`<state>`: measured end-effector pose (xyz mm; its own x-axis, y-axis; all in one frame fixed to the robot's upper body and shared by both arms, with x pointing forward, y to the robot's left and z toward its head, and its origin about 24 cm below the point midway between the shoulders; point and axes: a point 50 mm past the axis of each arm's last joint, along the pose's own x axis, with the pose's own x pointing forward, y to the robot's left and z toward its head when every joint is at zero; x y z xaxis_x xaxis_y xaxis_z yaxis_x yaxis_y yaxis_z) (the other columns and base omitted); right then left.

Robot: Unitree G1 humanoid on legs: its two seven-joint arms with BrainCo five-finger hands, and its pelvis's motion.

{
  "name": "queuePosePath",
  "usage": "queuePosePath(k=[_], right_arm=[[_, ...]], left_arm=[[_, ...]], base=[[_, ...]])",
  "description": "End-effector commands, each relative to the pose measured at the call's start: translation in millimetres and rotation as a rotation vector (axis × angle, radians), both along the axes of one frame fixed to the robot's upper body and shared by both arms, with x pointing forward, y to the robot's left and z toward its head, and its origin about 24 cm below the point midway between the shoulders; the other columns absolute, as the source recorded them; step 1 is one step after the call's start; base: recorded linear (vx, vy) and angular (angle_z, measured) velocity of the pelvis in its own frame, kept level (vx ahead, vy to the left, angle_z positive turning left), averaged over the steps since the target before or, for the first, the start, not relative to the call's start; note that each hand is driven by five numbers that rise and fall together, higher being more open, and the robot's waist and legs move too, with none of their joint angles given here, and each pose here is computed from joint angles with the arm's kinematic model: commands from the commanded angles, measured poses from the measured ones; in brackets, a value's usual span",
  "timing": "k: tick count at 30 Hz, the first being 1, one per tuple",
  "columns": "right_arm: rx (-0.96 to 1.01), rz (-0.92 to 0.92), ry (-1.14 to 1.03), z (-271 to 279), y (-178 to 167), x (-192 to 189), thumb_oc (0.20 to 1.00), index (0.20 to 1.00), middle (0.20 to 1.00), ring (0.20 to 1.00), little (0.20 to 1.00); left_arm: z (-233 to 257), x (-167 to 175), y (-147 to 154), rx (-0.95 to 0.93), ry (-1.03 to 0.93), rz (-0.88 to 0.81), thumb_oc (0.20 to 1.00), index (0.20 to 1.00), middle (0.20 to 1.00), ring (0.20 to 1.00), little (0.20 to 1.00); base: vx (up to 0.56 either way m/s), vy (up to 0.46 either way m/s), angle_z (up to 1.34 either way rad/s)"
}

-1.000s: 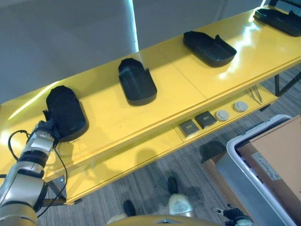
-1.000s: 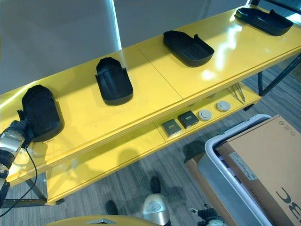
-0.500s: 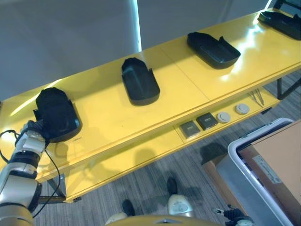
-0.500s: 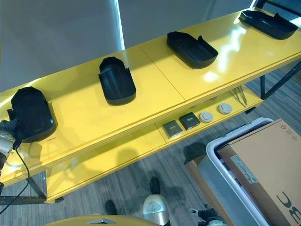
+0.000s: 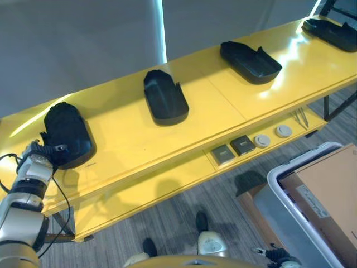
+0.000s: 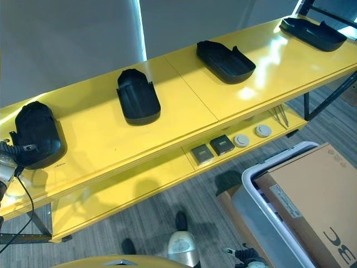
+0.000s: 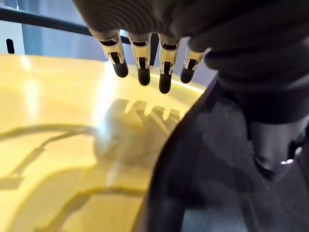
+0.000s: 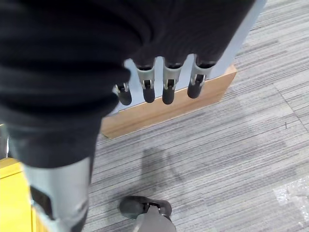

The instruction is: Move parts from the plastic box to the shelf.

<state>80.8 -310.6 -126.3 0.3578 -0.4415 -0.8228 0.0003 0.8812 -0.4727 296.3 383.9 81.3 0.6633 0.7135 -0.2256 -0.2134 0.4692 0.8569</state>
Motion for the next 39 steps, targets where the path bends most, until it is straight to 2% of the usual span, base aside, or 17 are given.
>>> queuePosePath(k=[1,2,3,4,5,7,8,10,12,17,18,19,20,21,23,29,39], right_arm=[[-0.017,0.012,-0.005,0.2,-1.6,-4.8,1.0,1.0,1.0,1.0,1.0],[-0.018,0.01,-0.004,-0.4,-0.5,-5.9,1.0,1.0,1.0,1.0,1.0],[-0.019,0.009,0.003,-2.5,3.4,-8.8,1.0,1.0,1.0,1.0,1.0],[-0.02,0.007,0.004,-3.3,5.0,-9.8,1.0,1.0,1.0,1.0,1.0],[-0.014,-0.008,0.003,-4.7,8.9,-11.2,1.0,1.0,1.0,1.0,1.0],[-0.011,-0.013,0.002,-5.8,12.0,-11.5,1.0,1.0,1.0,1.0,1.0],[-0.008,-0.018,0.0,-7.1,16.0,-12.0,1.0,1.0,1.0,1.0,1.0],[0.003,-0.03,-0.006,-9.3,22.6,-12.3,1.0,1.0,1.0,1.0,1.0],[0.015,-0.04,-0.011,-11.9,31.5,-14.7,1.0,1.0,1.0,1.0,1.0],[0.029,-0.034,-0.012,-14.9,44.9,-12.7,1.0,1.0,1.0,1.0,1.0],[0.028,-0.024,-0.015,-15.9,45.8,-11.8,1.0,1.0,1.0,1.0,1.0],[0.028,-0.028,-0.017,-16.4,45.1,-12.3,1.0,1.0,1.0,1.0,1.0],[0.029,-0.033,-0.018,-16.5,44.6,-12.5,1.0,1.0,1.0,1.0,1.0],[0.029,-0.04,-0.019,-17.0,43.4,-14.1,1.0,1.0,1.0,1.0,1.0],[0.026,-0.038,-0.017,-16.5,41.2,-13.5,1.0,1.0,1.0,1.0,1.0],[0.019,-0.032,-0.007,-16.4,38.5,-12.4,1.0,1.0,1.0,1.0,1.0],[0.009,-0.005,0.013,-17.1,34.2,-21.3,1.0,1.0,1.0,1.0,1.0]], left_arm=[[91.3,10.3,18.4,0.229,-0.368,-0.003,1.0,1.0,1.0,1.0,1.0],[102.5,11.0,15.1,0.253,-0.426,-0.034,1.0,1.0,1.0,1.0,1.0],[132.4,11.6,-0.6,0.256,-0.579,-0.148,1.0,1.0,1.0,1.0,1.0],[142.9,10.2,-8.5,0.242,-0.637,-0.202,1.0,1.0,1.0,1.0,1.0],[156.9,6.6,-30.7,0.186,-0.732,-0.359,1.0,1.0,1.0,1.0,1.0],[160.8,2.5,-45.4,0.11,-0.786,-0.448,1.0,1.0,1.0,1.0,1.0],[157.8,-6.0,-64.8,0.035,-0.813,-0.55,1.0,1.0,1.0,1.0,1.0],[148.0,-16.8,-87.9,-0.101,-0.83,-0.683,1.0,1.0,1.0,1.0,1.0],[122.6,-31.1,-109.5,-0.355,-0.798,-0.816,1.0,1.0,1.0,1.0,1.0],[69.3,-56.1,-128.5,-0.635,-0.656,-0.911,1.0,1.0,1.0,1.0,1.0],[50.8,-61.8,-133.7,-0.77,-0.601,-0.918,0.875,0.875,0.875,0.875,0.875],[43.5,-65.1,-137.4,-0.823,-0.585,-0.925,0.746,0.746,0.746,0.746,0.746],[38.0,-68.3,-140.6,-0.855,-0.562,-0.939,0.545,0.545,0.545,0.545,0.545],[30.2,-72.5,-145.5,-0.916,-0.537,-0.949,0.498,0.498,0.498,0.498,0.498],[16.8,-77.5,-151.2,-1.061,-0.512,-0.904,0.2,0.2,0.2,0.2,0.2],[6.7,-76.2,-149.0,-1.038,-0.506,-0.883,0.2,0.2,0.2,0.2,0.2],[9.8,-61.6,-150.2,-1.005,-0.631,-0.818,0.2,0.2,0.2,0.2,0.2]], base=[[-0.01,-0.019,0.04],[-0.02,-0.032,0.05],[-0.01,-0.035,0.06],[-0.02,-0.053,0.22],[-0.01,-0.039,0.28],[-0.01,-0.029,0.28],[-0.01,-0.029,0.21],[-0.01,-0.027,0.12],[0.0,-0.027,0.14],[0.0,-0.026,0.17],[-0.03,-0.011,0.13],[-0.04,-0.004,0.08],[-0.02,-0.001,0.07],[-0.02,0.001,0.07],[-0.01,0.005,0.05],[0.0,0.001,0.01],[0.0,0.003,0.0]])
